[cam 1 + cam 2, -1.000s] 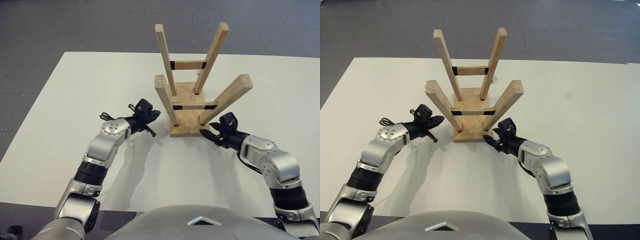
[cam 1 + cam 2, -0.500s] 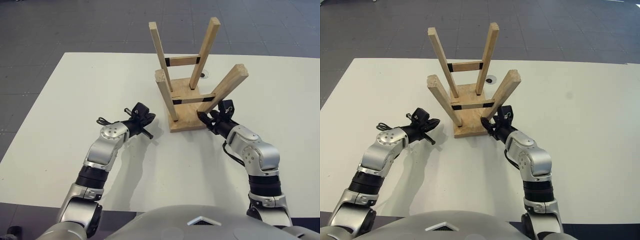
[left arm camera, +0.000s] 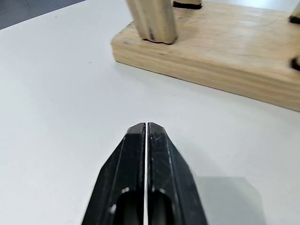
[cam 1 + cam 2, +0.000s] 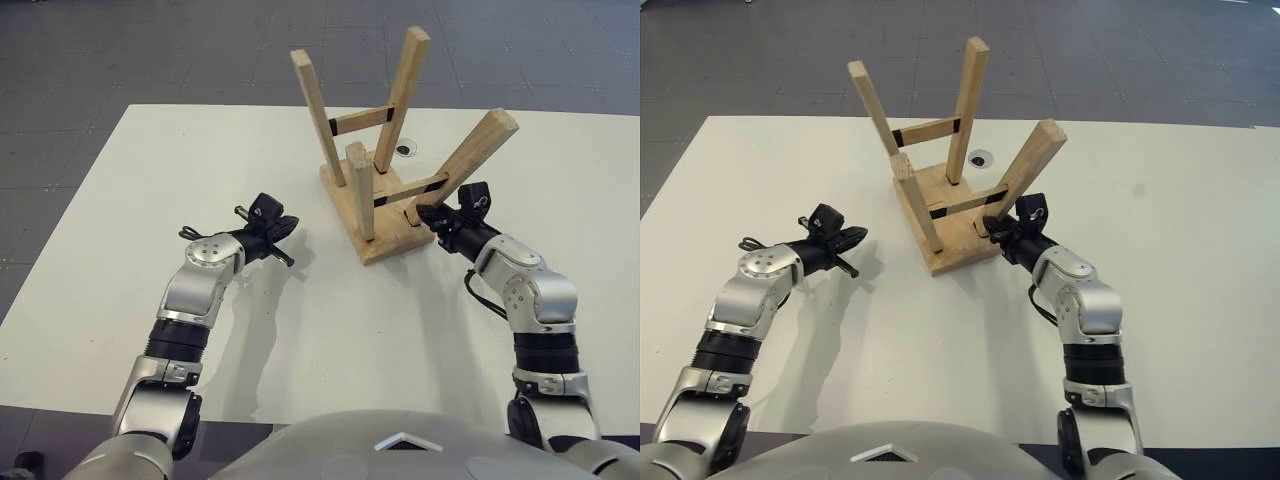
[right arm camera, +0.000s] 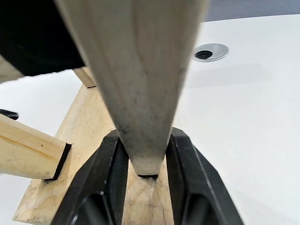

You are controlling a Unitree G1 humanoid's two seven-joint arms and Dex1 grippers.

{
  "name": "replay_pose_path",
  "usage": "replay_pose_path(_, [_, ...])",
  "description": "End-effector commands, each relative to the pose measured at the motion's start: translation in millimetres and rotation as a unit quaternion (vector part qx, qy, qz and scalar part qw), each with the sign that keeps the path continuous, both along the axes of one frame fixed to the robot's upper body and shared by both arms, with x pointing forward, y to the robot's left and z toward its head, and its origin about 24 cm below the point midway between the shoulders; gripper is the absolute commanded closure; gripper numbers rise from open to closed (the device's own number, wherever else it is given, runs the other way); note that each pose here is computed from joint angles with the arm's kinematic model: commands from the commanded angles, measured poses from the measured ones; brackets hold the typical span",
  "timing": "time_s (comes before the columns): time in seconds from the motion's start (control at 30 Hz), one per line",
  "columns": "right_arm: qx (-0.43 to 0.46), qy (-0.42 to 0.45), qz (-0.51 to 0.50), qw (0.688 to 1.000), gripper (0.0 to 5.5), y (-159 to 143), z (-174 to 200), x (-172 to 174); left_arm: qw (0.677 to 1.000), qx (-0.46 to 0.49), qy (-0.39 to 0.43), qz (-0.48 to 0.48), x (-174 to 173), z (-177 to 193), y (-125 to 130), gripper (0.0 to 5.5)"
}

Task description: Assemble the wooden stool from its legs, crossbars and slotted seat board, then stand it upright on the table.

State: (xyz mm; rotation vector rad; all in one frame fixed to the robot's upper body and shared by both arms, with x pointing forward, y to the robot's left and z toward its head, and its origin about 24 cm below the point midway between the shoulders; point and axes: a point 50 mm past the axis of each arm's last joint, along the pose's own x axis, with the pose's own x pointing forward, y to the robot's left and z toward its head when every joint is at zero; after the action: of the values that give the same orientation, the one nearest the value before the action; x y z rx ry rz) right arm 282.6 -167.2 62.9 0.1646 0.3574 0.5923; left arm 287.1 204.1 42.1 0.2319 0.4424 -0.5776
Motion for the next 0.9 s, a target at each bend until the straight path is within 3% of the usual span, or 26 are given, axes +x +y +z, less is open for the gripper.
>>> replay_pose_path(0.03, [-0.008,-0.021,0.137,0.99,4.47,-11,6,-8,0.999,0.034,0.009,0.015,10,5,38,5.4])
replay_pose_path(0.17, [-0.036,-0.03,0.284,0.958,4.47,-18,21,-23,0.995,0.076,0.06,0.002,2,-11,67,5.4])
replay_pose_path(0.3, [-0.086,-0.015,0.39,0.917,4.47,-14,22,-25,0.993,0.08,0.081,-0.008,-3,-21,73,5.4])
replay_pose_path(0.47, [-0.131,-0.036,0.348,0.928,4.47,-22,18,-2,0.995,0.063,0.069,-0.033,-1,-20,55,5.4])
replay_pose_path(0.57, [-0.127,-0.048,0.331,0.934,3.71,-25,21,4,0.997,0.044,0.055,-0.04,-3,-15,44,5.4])
replay_pose_path(0.63, [-0.132,-0.05,0.33,0.933,3.52,-27,21,5,0.997,0.036,0.048,-0.04,-3,-12,39,5.4])
replay_pose_path(0.77, [-0.146,-0.031,0.343,0.927,3.52,-34,20,2,0.998,0.014,0.035,-0.045,-1,-3,30,5.4])
replay_pose_path(0.9, [-0.143,-0.006,0.325,0.935,3.52,-53,21,-13,0.996,0.037,0.044,-0.069,-5,12,41,5.4])
